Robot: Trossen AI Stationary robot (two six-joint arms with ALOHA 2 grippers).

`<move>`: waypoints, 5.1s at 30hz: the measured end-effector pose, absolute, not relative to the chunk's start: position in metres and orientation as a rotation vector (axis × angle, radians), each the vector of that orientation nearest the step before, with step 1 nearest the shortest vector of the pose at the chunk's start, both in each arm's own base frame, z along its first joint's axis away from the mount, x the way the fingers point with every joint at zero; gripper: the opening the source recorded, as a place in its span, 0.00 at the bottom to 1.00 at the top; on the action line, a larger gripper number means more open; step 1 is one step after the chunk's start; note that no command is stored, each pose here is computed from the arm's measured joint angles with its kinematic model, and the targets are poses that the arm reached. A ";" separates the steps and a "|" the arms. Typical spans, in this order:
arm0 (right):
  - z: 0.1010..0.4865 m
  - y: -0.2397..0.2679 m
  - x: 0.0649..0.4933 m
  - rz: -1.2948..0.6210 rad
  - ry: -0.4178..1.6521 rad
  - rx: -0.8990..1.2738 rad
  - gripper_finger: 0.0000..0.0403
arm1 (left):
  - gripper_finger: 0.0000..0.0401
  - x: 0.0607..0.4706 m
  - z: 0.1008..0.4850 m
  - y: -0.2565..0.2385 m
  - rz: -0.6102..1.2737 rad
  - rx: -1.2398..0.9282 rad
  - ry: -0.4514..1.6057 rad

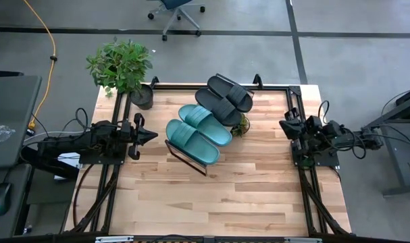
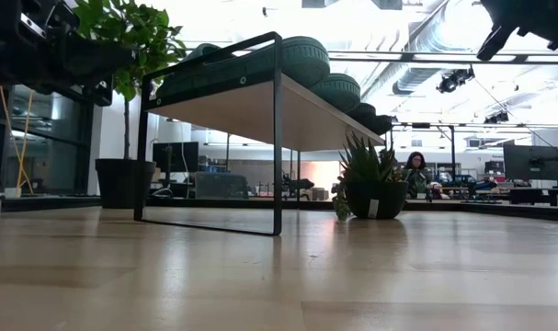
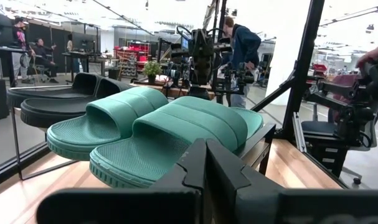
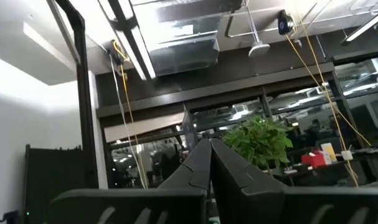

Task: Pick and place slides into the shelf
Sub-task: Return to Home Position

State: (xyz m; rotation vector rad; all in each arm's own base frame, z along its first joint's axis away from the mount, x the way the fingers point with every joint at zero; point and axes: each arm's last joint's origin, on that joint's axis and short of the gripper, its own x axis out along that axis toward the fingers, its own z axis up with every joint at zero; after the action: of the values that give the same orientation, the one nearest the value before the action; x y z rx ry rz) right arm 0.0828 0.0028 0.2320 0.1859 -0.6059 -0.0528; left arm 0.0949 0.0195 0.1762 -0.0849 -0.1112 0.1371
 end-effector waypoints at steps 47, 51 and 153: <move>0.172 0.004 0.097 -0.108 -0.058 -0.123 0.00 | 0.00 0.095 0.176 0.020 0.137 -0.085 -0.111; 0.170 0.005 0.097 -0.054 -0.042 -0.153 0.00 | 0.00 0.095 0.176 0.020 0.137 -0.085 -0.111; 0.169 0.008 0.097 0.032 -0.029 0.003 0.00 | 0.00 0.097 0.168 0.007 0.056 0.546 -0.003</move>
State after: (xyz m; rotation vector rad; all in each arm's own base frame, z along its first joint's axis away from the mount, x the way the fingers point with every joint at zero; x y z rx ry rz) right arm 0.0971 0.0076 0.1685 0.0028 -0.0291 0.0320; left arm 0.0972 0.0073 0.1678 0.5464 -0.0034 0.0559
